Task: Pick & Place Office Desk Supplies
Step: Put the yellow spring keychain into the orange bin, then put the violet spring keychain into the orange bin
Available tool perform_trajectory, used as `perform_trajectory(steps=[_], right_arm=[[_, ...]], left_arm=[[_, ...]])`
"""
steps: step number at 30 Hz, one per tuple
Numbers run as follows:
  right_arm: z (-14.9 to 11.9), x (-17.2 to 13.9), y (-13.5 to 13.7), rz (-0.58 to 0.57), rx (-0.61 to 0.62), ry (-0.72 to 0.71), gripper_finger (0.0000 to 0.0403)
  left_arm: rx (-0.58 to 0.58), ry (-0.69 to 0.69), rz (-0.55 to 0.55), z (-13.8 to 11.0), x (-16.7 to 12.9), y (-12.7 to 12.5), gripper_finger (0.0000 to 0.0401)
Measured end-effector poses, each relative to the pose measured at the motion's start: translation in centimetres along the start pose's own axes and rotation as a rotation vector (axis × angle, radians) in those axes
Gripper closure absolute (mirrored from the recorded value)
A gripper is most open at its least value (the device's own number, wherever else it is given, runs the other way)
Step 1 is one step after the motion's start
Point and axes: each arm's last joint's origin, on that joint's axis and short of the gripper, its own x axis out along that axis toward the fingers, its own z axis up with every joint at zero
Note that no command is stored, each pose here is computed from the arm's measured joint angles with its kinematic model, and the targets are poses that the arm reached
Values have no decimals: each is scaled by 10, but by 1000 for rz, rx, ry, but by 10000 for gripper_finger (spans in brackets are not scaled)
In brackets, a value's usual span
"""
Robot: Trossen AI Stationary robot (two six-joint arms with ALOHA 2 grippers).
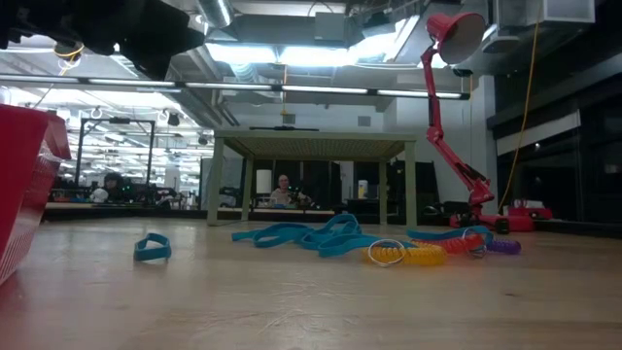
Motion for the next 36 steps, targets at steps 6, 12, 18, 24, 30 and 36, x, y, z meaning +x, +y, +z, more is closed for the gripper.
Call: perform_trajectory(steps=[6, 12, 18, 24, 30, 36], right_arm=[[4, 1, 0, -17, 24, 58, 328], [4, 1, 3, 13, 3, 61, 233], [7, -4, 16, 168, -87, -36, 181], [17, -35, 36, 280, -187, -190, 187], [41, -55, 47, 222, -246, -475, 211], [90, -43, 39, 103, -78, -523, 224]], left_arm=[[2, 1, -18, 0, 0, -1, 265], [2, 2, -29, 0, 0, -1, 265], [1, 2, -32, 0, 0, -1, 265], [-2, 2, -33, 0, 0, -1, 265], [-15, 3, -41, 0, 0, -1, 265], [-17, 3, -48, 0, 0, -1, 265]])
